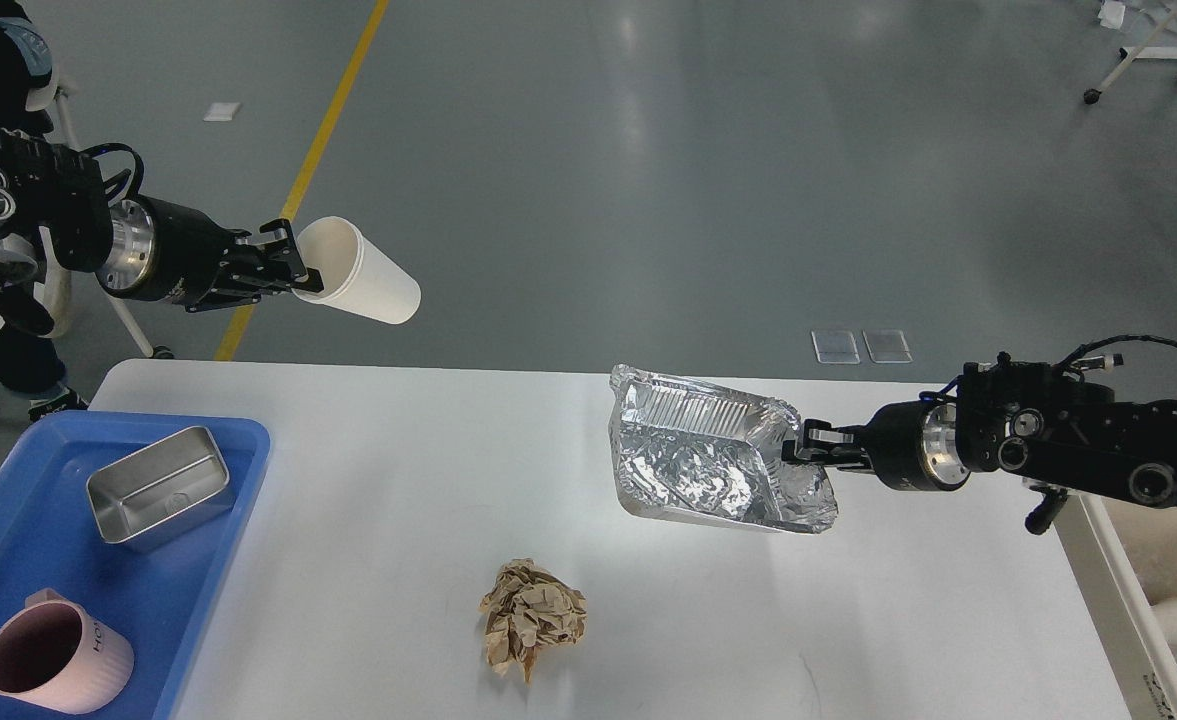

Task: Tidy desktop
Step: 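Lift the paper cup with the left gripper toward the foil tray, then place the paper cup into the held foil tray and release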

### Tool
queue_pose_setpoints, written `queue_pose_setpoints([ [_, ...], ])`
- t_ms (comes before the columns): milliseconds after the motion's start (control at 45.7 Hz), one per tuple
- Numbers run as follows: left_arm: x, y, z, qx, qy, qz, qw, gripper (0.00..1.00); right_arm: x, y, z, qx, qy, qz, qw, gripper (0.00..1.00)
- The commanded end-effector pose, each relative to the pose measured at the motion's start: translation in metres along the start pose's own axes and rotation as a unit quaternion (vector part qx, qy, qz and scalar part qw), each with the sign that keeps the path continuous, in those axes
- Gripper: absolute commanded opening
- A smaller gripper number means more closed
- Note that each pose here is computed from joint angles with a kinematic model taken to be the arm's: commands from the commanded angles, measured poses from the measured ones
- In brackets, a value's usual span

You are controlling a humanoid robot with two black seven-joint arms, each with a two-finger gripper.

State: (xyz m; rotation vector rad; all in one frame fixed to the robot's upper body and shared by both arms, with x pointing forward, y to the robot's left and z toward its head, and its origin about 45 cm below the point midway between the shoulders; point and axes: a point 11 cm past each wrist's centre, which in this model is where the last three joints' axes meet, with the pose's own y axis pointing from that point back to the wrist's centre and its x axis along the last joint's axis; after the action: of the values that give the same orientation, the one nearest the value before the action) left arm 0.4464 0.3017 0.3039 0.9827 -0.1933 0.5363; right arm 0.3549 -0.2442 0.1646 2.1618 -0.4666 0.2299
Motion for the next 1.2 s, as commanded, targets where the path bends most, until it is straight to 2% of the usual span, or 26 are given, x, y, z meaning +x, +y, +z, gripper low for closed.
queue_pose_setpoints([
  [0,0.011,0.01,0.015,-0.005,-0.006,0.009,1.0,0.0,-0.001,-0.011,-0.017,0.008,0.011,-0.008,1.0,0.0],
  [241,0.02,0.015,0.047,-0.02,-0.033,0.012,0.999,0.0,-0.001,-0.023,-0.041,0.009,0.016,-0.018,1.0,0.0],
  [569,-0.015,-0.033,0.126,-0.076,-0.076,-0.04,0.993,0.0,0.002,-0.032,-0.051,0.011,0.029,-0.018,0.999,0.0],
  [700,-0.025,-0.038,0.163,-0.101,-0.098,-0.051,0.989,0.01,0.007,-0.032,-0.055,0.011,0.034,-0.014,0.999,0.0],
  [875,-0.066,-0.068,0.201,-0.123,-0.126,-0.101,0.979,0.01,0.012,-0.03,-0.059,0.012,0.04,-0.011,0.999,0.0],
  [1028,-0.109,-0.097,0.204,-0.095,-0.161,-0.148,0.971,0.01,0.014,-0.028,-0.059,0.011,0.042,-0.01,0.999,0.0],
  [1181,-0.13,-0.11,0.21,-0.094,-0.169,-0.168,0.967,0.01,0.016,-0.025,-0.057,0.008,0.041,-0.009,0.999,0.0],
])
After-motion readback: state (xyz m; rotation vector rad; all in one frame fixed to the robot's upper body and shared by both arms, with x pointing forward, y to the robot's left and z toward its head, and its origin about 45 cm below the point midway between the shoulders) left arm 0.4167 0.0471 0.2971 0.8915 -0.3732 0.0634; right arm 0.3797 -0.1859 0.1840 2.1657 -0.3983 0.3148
